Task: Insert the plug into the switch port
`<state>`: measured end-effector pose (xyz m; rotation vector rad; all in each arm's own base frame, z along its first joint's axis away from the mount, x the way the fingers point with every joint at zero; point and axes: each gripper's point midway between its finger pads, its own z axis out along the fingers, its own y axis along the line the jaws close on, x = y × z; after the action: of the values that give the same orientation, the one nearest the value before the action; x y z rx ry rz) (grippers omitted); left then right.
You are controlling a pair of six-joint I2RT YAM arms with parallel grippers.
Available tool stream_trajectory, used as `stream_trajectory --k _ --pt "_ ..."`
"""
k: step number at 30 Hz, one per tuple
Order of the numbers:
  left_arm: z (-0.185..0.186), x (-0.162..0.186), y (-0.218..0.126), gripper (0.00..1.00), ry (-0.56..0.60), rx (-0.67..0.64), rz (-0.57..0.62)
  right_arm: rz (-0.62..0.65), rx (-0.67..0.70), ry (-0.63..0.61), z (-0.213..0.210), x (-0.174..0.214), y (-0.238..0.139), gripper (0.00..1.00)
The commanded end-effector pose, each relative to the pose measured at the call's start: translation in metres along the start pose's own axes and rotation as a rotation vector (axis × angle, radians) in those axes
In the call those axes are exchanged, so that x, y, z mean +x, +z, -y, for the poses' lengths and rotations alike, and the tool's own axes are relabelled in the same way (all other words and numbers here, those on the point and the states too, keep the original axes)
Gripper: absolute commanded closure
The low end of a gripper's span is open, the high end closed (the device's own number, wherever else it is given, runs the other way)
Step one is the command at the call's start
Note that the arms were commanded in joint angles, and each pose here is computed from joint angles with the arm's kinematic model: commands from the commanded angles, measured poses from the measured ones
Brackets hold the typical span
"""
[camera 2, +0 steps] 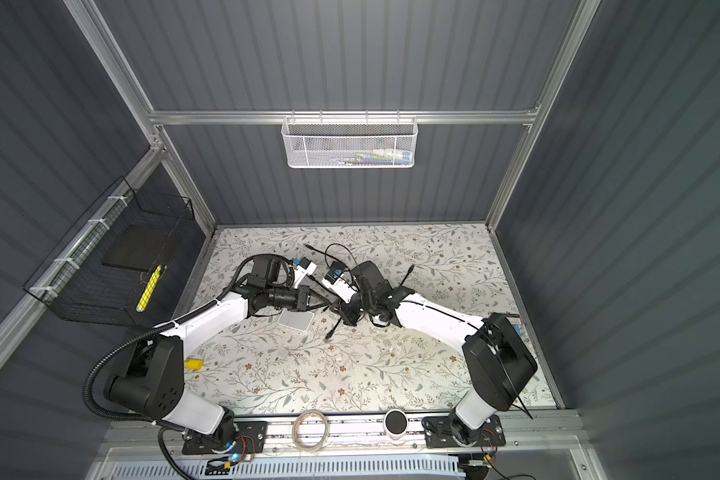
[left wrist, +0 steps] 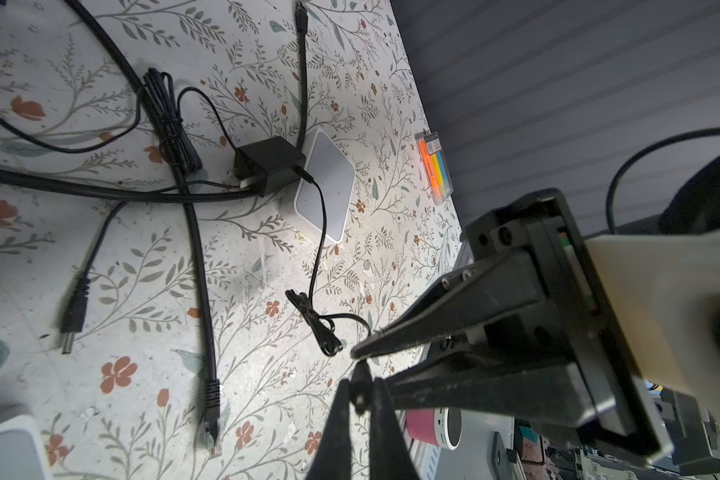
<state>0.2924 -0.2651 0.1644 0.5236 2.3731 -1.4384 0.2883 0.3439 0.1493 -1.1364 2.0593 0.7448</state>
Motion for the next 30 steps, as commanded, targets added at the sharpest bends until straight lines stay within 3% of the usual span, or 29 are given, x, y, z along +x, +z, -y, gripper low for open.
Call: stream_trajectory --k 1,18,23,26,30 --pt "0.001 0.004 0.002 1.0 -0.008 0.027 -0.006 0.016 -0.021 0.007 -0.004 -0.008 0.005 0.82" --pt "0.004 0.006 -0.001 1.0 -0.001 0.027 0.003 0.014 -0.014 0.032 -0.002 -0.008 0.01 1.0" --pt "0.009 -0.003 -0.008 0.9 0.023 0.003 0.047 -0.001 -0.01 0.044 -0.001 -0.001 0.011 1.0" --pt "0.008 -0.009 -0.012 0.68 0.028 -0.037 0.069 -0.015 -0.003 0.053 0.0 0.005 0.012 1.0" --pt "-0.001 -0.025 -0.037 0.54 0.026 -0.131 0.159 -0.068 0.013 0.066 0.003 0.019 0.017 1.0"
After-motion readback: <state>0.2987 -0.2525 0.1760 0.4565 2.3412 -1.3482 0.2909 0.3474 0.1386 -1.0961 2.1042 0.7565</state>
